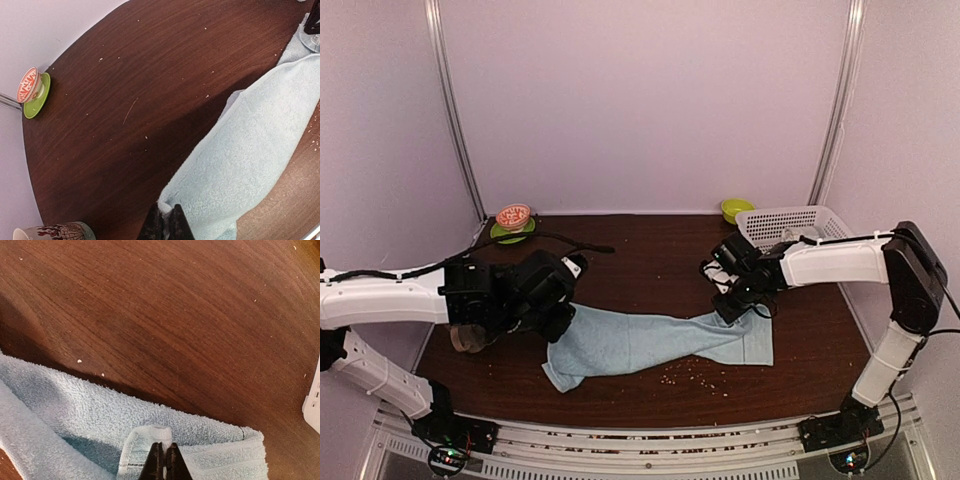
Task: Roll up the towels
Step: Pick up the towel from the center of the board, then flatten out the towel at the center of the board.
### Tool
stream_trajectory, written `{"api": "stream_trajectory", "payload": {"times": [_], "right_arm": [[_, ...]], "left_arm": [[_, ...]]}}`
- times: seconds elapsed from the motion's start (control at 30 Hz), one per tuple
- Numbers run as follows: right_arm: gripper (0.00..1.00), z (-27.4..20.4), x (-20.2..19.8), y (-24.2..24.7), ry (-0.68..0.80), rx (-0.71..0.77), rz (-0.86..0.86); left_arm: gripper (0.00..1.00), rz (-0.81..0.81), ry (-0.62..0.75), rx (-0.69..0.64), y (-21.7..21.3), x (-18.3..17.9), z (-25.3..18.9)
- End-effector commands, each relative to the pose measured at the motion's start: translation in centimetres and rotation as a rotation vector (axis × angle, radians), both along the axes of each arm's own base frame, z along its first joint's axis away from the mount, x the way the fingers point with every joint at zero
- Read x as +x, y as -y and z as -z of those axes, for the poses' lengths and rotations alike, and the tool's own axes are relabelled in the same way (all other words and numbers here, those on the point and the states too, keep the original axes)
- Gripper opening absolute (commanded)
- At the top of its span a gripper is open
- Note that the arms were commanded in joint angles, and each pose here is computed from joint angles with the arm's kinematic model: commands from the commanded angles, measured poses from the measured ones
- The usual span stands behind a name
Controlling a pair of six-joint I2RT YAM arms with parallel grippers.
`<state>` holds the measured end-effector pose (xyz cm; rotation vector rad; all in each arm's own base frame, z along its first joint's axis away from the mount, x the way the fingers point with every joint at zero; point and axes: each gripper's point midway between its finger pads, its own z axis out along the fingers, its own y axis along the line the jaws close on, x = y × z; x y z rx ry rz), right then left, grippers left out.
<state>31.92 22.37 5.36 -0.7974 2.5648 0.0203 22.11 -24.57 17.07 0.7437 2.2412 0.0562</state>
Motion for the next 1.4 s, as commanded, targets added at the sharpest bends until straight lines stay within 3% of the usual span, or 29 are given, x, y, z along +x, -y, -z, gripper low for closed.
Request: {"api": "stream_trajectory", "payload": {"times": [0.0,0.23,0.53,0.73,1.03,1.13,1.27,1.37], "right_arm": [[0.0,-4.0,0.5,0.5,0.106,0.068,0.066],[0.0,-14.6,0.3,1.8,0.333,0.396,0.201],[0.0,-24.6,-5.2,3.3,0.481,0.706,0.122],[0.0,-28.5,-10.1,4.1,0.521,0.866,0.002],[0.0,-35.2,-18.6,4.6,0.522,1.127,-0.261],[0.0,-34.2,-17.2,4.9,0.522,1.099,-0.179],[0.0,-29.0,-11.4,5.7,0.5,0.939,0.078],[0.0,-25.5,-7.6,6.3,0.486,0.911,0.217]], "left_arm": [[0.0,-0.009,0.024,-0.02,0.0,0.4,-0.5],[0.0,-0.058,0.098,-0.082,-1.2,0.8,-4.0],[0.0,-0.105,0.255,-0.339,-4.5,-0.1,-12.9],[0.0,-0.007,0.296,-0.479,-6.6,-2.5,-16.3],[0.0,0.339,0.251,-0.72,-6.1,-8.6,-21.6],[0.0,0.303,0.251,-0.675,-5.3,-7.5,-20.8],[0.0,0.207,0.269,-0.518,-3.5,-3.8,-17.6],[0.0,0.133,0.238,-0.505,-2.6,0.1,-14.9]]}}
